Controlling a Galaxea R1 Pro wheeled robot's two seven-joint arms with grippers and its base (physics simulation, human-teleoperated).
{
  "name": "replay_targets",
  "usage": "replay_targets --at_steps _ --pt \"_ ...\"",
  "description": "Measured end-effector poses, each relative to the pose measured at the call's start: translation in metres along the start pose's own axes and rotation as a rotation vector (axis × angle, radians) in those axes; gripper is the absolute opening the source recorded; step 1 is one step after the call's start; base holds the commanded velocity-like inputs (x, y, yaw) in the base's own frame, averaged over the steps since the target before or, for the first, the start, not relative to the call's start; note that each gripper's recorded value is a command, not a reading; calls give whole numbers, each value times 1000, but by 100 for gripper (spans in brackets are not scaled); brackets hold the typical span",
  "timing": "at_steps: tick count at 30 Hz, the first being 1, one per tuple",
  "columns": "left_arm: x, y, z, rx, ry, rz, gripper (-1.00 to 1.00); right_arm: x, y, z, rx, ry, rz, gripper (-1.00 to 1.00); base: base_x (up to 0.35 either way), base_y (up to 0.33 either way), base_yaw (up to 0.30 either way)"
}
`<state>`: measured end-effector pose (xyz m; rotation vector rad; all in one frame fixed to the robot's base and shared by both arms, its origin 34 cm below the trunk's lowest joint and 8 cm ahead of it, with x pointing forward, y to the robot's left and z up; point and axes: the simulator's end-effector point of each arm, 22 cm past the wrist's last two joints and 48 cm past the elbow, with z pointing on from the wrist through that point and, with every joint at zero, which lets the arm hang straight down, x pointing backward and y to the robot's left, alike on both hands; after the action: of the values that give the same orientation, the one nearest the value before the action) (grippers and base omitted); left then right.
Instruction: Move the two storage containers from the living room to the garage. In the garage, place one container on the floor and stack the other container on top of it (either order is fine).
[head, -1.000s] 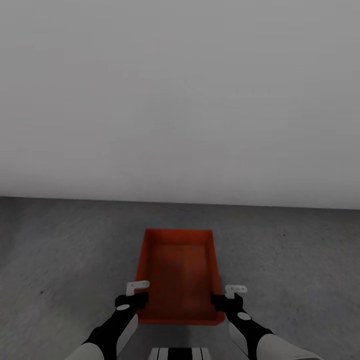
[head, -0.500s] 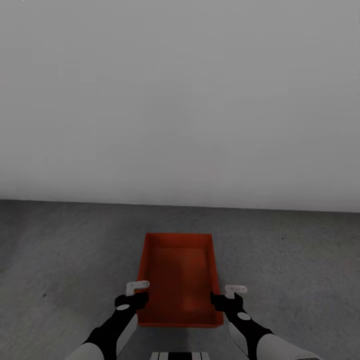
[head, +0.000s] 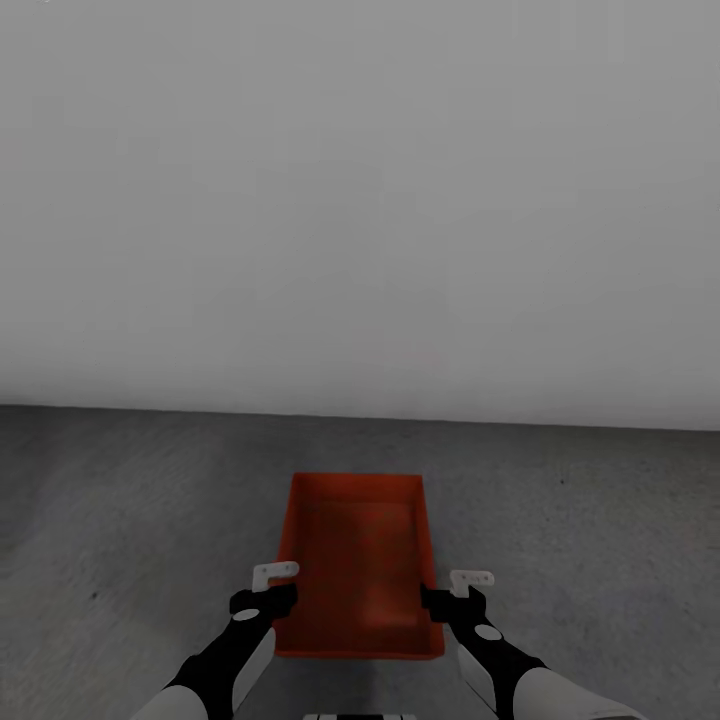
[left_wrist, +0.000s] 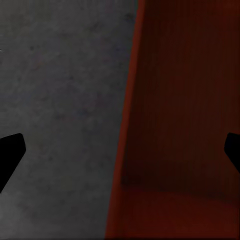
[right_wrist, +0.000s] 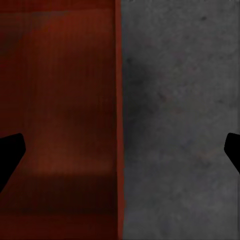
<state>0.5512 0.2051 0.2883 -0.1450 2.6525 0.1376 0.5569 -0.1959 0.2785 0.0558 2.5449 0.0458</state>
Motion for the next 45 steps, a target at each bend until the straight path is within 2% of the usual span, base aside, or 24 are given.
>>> replay_targets --at_steps 34,45 --pt "-48 7 -56 -4 -15 0 100 -50 4 -51 0 0 0 100 0 0 0" --pt "-58 9 -73 -5 -1 4 100 -65 5 -68 0 2 0 100 0 0 0"
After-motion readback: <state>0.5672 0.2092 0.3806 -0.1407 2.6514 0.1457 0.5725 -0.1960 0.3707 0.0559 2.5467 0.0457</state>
